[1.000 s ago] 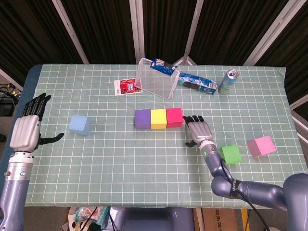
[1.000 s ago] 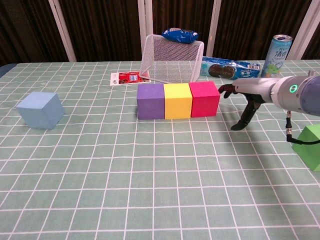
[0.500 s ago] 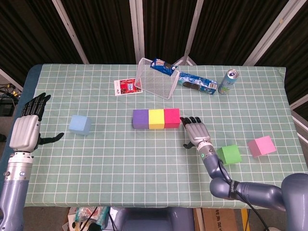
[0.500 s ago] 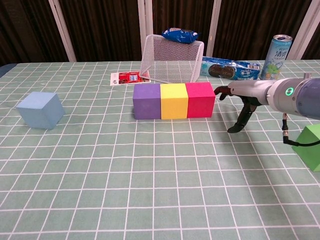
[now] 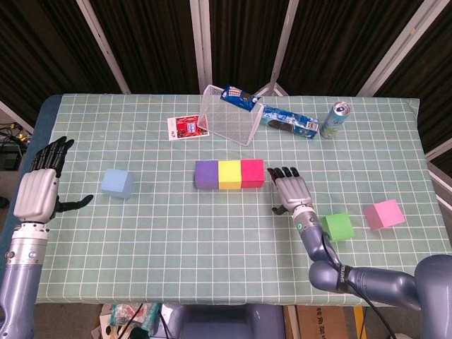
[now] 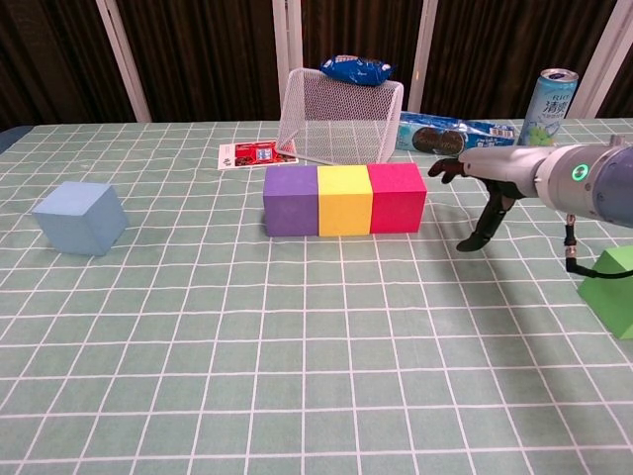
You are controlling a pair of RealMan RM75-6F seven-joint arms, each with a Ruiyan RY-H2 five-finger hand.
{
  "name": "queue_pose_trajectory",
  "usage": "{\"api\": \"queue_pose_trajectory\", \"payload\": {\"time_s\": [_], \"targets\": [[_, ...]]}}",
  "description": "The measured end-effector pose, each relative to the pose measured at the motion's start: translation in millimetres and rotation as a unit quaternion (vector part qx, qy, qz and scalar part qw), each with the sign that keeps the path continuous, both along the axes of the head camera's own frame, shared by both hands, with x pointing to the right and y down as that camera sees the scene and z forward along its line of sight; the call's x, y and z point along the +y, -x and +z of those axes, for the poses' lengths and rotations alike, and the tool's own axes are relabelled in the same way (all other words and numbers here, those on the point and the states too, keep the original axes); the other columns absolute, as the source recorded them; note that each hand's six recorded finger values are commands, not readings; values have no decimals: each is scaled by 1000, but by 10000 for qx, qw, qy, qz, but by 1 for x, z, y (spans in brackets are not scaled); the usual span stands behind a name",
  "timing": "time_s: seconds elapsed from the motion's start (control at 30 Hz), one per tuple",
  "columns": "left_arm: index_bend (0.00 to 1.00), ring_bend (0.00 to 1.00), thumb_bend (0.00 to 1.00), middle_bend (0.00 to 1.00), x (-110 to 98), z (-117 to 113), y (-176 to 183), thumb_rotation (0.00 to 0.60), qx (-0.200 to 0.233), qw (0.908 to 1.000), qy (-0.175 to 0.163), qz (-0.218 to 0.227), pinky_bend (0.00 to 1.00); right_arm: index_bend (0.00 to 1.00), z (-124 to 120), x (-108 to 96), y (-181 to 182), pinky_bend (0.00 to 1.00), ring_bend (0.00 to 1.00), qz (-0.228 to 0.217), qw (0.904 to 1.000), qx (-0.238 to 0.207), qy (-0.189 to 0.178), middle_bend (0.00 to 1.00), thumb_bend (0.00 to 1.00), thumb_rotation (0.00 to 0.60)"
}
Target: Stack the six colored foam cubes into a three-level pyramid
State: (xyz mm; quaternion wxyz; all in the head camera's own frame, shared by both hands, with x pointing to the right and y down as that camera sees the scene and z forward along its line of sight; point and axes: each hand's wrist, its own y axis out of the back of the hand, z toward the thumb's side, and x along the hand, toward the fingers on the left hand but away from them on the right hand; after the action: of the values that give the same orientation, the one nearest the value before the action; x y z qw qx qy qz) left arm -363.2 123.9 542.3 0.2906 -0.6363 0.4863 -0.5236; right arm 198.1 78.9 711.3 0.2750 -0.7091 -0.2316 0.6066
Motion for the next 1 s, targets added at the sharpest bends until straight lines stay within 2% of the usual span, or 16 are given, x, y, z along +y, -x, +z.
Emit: {"api": "queue_pose_trajectory", "payload": {"time_s": [0.3,0.63,1.0], "targets": [[0,0,77,0,1,0,-2,600,-3,10000,-9,30,45,0,-16,-10,8,0,0,-131,9995,-241,-183,84,254,600],[0,0,77,0,1,2,-2,600,-15,10000,14,20,45,0,-13,-21,29,0,0,-255,9985,-442,-207,84,253,600],[0,0,77,0,-1,2,0,600,-8,10000,11,-17,45,0,-8,-31,37,0,0,-255,9985,-434,-204,105,254,600]]}}
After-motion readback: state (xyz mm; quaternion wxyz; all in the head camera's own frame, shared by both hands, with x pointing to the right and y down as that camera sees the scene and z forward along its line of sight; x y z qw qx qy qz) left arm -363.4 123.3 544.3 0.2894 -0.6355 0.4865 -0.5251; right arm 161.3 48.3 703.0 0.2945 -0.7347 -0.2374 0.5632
